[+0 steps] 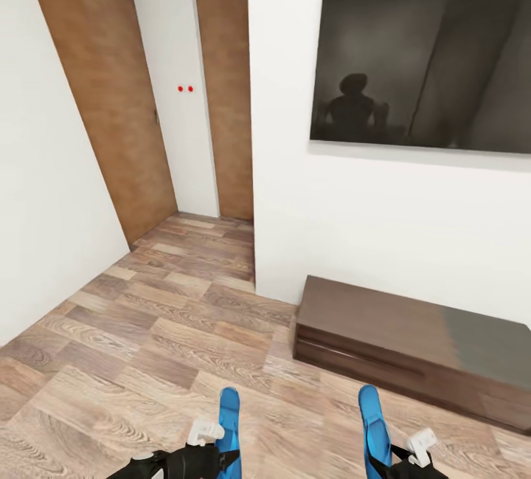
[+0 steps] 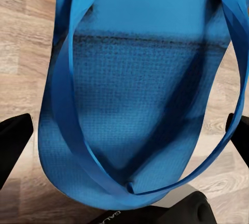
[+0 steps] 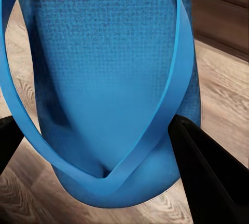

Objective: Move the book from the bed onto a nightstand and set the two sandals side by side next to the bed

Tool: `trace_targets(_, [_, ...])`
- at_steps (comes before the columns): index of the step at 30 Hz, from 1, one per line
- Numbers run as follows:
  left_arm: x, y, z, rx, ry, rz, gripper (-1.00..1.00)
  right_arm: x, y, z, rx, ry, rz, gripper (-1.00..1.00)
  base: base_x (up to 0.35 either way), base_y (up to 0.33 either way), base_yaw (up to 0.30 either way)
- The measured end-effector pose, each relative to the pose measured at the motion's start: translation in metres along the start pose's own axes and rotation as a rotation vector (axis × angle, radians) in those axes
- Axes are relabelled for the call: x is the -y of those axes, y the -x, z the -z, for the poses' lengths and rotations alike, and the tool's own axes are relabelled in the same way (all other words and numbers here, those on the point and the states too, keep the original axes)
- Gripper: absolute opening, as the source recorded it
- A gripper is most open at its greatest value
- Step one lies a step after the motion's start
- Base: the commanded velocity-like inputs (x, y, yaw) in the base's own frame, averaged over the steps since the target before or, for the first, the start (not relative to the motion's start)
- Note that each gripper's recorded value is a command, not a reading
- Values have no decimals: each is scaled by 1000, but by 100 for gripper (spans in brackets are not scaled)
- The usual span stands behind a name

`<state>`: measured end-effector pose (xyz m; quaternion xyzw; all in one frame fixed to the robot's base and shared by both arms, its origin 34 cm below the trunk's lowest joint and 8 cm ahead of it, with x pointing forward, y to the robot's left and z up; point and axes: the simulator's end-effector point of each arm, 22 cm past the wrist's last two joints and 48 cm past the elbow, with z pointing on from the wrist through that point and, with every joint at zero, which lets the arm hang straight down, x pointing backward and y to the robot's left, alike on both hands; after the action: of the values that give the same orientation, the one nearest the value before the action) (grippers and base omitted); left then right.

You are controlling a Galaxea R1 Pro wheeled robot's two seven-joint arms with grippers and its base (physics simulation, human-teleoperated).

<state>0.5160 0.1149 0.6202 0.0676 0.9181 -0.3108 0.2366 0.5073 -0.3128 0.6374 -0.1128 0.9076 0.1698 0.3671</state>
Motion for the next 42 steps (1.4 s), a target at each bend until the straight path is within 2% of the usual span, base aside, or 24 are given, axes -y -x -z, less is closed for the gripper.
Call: trace_targets(42, [-1,-6,-3,-12,-1,9,-100,0,-6,-1,-13,1,-6,-100,0,0,283])
